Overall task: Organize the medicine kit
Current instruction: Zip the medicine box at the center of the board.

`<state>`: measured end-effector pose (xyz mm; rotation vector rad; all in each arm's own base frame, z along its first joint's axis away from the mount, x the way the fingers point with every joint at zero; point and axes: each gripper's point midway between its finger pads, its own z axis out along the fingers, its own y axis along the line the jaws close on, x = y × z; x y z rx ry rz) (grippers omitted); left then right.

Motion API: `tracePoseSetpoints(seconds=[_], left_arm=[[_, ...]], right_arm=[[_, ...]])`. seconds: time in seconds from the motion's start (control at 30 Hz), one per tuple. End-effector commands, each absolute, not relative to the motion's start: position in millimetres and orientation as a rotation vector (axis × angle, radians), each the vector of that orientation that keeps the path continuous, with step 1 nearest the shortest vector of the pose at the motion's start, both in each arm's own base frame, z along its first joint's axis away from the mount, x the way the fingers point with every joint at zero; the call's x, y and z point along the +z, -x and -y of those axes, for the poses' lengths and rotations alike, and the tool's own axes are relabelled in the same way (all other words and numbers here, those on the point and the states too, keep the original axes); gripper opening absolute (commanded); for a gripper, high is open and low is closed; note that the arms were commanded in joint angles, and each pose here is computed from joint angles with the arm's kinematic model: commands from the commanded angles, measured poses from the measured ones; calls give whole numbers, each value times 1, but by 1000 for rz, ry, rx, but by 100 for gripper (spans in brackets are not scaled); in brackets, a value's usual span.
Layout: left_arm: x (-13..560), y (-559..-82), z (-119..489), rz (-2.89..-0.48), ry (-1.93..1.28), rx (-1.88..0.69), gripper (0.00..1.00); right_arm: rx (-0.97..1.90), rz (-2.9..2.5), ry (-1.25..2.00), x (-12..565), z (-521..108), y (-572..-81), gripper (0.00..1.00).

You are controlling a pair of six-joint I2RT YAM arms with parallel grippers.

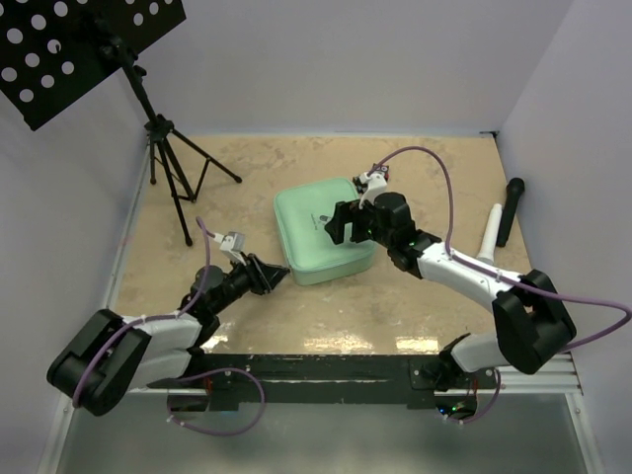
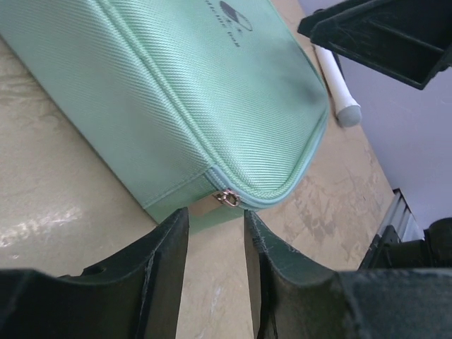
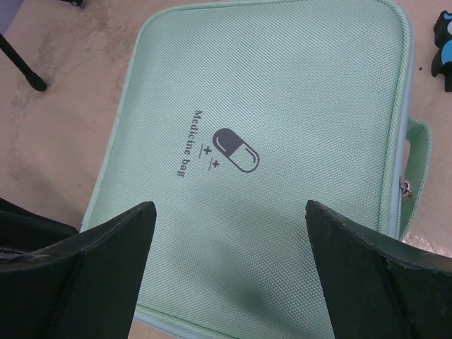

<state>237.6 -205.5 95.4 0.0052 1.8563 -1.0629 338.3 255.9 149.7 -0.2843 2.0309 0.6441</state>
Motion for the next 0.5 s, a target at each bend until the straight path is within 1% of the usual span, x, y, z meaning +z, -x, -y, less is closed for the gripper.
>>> tracePoseSetpoints(seconds=[0.0,0.2,0.33,0.47], left_arm=[[128,-229,217,-1663,-139,-1171,41],[129,-221,212,-1597,-110,-1205,44],[127,-229,220,-1608,-131,-1220,45],[124,-232,216,-1612,-104,-1196,50]], right_arm=[[713,-1982,331,159,-270,-337,91],[735,-1986,337,155,-273,-335,92],[741,-1985,340,158,-275,-335,92],[734,-1981,337,160,-272,-334,92]])
